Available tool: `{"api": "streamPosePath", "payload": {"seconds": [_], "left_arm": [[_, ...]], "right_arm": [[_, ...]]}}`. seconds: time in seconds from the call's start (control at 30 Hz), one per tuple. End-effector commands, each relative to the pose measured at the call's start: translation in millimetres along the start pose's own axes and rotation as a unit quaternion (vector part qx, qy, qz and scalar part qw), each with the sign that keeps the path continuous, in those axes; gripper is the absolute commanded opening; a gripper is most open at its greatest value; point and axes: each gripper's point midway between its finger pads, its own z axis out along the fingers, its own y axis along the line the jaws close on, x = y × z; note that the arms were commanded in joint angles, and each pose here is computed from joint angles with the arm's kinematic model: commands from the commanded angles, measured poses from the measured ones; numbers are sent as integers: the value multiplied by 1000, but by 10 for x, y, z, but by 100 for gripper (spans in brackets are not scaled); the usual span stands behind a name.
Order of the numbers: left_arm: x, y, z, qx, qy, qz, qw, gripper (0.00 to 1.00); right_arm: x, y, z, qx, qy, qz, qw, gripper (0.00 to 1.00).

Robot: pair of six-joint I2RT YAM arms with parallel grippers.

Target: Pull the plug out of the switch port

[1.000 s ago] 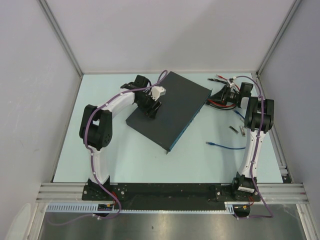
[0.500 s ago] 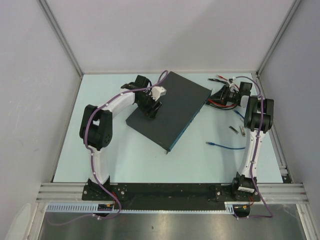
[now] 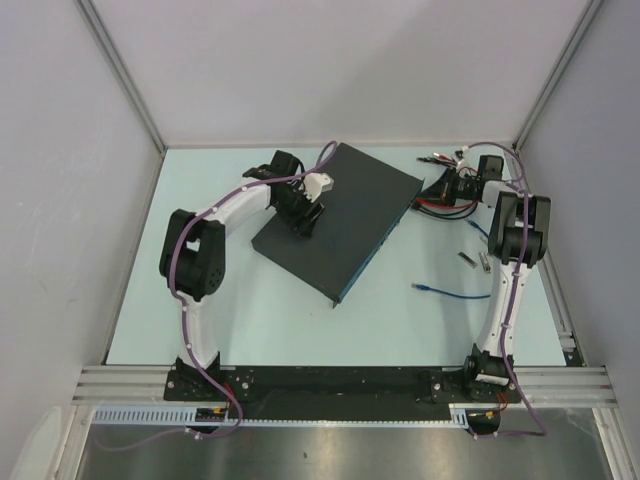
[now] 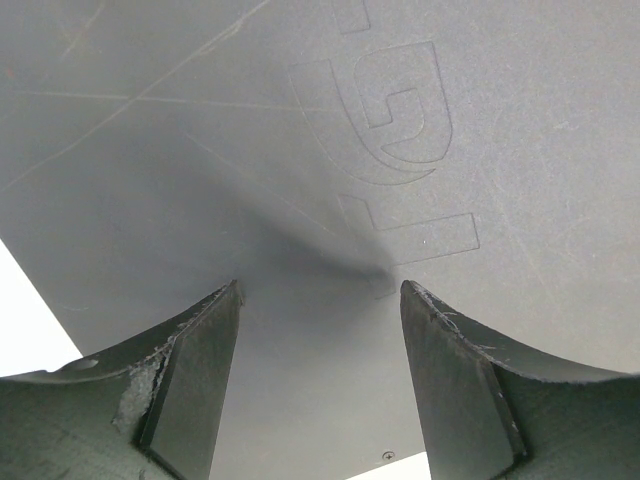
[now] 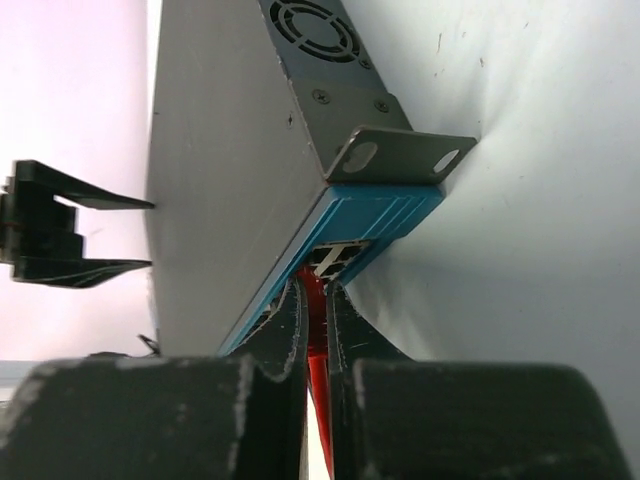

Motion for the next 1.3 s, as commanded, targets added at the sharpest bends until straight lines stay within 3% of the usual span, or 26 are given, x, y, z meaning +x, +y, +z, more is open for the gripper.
{"api": "streamPosePath", "payload": {"seconds": [0.0,0.27,0.43,0.8,1.1,1.27], "left_arm": [[-53,-53,20,8,-6,13,1000,71],[-54,-71,51,15,-8,13,1000,71],[-69,-68,48,15,-11,15,1000,70],[-203,-72,22,20,-35,18,999,70],[-414,-110,-110,23,-84,29,996,70],[-561,-234,-281,39,-135,20,990,70]], "right_arm": [[82,-223,-275,72,4,-13,997,2],[135,-162,-406,13,3,-47,999,2],[-3,182,-453,-48,-19,-77,996,3],[-360,785,-590,-34,-58,-186,980,1],[-184,1637,-634,-23,-38,-291,956,1],[117,1946,-774,1,-20,-311,950,1]]}}
